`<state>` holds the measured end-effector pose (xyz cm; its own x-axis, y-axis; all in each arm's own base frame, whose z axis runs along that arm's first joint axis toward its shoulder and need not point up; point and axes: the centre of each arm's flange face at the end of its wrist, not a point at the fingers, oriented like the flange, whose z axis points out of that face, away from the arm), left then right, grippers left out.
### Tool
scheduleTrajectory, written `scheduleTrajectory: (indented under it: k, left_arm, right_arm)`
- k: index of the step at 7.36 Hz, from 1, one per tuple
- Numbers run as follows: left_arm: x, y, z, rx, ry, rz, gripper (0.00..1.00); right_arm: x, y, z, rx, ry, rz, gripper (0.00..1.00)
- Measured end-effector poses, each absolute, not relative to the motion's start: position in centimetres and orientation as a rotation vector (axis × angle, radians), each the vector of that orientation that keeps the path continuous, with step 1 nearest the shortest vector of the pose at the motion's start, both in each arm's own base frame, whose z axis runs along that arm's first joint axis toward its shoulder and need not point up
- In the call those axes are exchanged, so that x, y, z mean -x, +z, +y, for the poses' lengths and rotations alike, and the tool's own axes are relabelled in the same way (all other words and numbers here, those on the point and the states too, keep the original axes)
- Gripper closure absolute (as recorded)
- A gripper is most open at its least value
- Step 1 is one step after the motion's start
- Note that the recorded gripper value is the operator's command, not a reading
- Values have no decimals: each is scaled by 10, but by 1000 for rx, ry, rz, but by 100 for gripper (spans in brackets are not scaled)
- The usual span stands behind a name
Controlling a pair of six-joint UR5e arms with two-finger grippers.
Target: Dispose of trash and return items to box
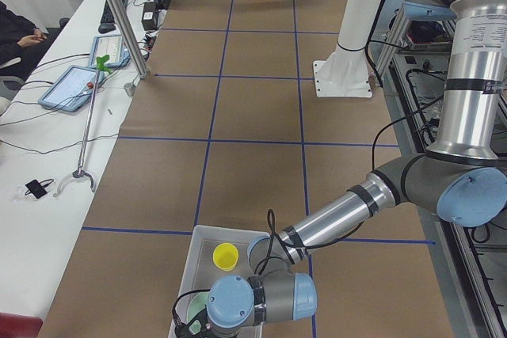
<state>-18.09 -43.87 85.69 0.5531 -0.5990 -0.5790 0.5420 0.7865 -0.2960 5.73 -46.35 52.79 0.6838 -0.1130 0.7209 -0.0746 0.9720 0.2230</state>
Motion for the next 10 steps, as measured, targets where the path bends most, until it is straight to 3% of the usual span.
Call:
scheduleTrajectory:
  k: [1,2,3,7,10]
  left_arm:
    - [176,856,-440,91,-668,732,100]
    - [172,855,-441,96,-662,747,47]
    - [168,855,-441,102,-656,765,2]
    - [165,844,-442,1,-601,770,1]
    - [170,778,-462,-202,-518,770,1]
  right_arm:
    - [-57,528,-463,-243,-21,-820,0]
    - [-57,528,-463,-243,-21,-820,0]
    - [-57,529,-463,-242,-21,-820,0]
    - [-57,532,-460,-235,-18,-820,0]
    - [-58,545,-450,-213,-8,-813,0]
